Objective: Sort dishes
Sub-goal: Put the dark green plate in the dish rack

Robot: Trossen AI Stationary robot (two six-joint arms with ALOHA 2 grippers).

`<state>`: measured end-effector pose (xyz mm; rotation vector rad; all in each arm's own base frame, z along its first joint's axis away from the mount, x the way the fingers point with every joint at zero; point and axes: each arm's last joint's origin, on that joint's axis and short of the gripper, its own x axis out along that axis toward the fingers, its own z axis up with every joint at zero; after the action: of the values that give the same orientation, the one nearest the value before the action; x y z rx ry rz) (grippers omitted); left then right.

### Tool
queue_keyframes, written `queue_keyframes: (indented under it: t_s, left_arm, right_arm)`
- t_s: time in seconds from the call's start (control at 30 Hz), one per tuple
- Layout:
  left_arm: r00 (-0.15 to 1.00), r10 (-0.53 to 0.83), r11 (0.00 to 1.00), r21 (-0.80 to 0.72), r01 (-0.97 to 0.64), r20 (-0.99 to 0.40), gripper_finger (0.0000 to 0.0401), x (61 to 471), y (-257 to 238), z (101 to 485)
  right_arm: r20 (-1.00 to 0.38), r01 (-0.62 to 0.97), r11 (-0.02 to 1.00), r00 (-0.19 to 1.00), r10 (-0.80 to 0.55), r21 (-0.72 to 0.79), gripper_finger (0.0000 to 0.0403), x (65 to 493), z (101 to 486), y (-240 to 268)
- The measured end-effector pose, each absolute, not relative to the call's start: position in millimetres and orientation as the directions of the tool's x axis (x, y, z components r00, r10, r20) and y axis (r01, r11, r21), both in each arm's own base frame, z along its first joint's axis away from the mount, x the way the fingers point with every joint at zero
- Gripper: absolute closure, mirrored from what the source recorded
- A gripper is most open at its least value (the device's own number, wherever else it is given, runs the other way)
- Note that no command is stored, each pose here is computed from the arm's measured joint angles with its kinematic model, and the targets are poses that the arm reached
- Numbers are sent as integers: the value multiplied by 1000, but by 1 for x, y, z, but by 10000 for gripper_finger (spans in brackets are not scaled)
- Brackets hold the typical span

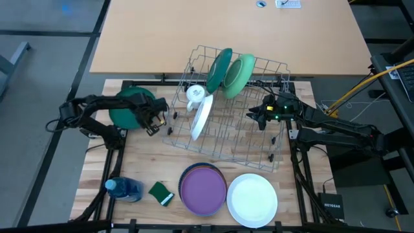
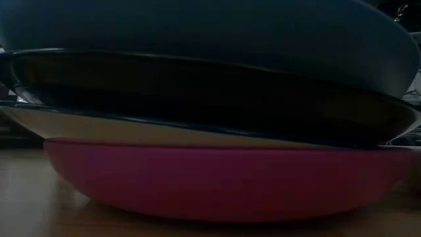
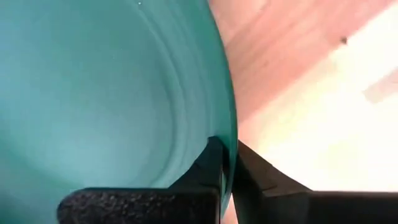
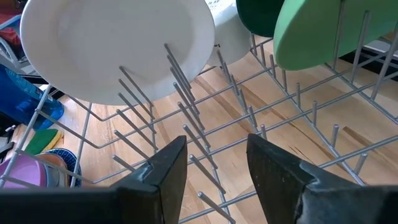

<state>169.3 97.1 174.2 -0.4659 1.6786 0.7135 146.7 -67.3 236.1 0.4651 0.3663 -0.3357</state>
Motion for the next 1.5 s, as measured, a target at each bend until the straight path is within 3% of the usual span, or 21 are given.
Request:
queue_keyframes:
  t_s: [0.3,0.8,1.03,1.33,1.5]
  left_arm:
    - [-250,65,760,210,-615,-966,401,176,101,210]
    - [-14,203,722,159,-674,-979,401,159,92,285]
    - [183,264,721,68,-690,-947,401,140,81,328]
    - [496,258,779,-125,-615,-829,401,121,61,382]
    - [657,257,832,-185,-524,-709,401,117,50,405]
  right_arm:
    - [-414,392,842,881,-228,371,233,147,236,-67]
    - [-409,366,849,890,-200,382,233,147,236,-67]
    - [-344,323,896,915,-213,305,233,149,243,-68]
    - [-65,124,965,992,-111,230,233,155,270,-67]
    - [39,94,977,994,-103,193,233,156,281,-67]
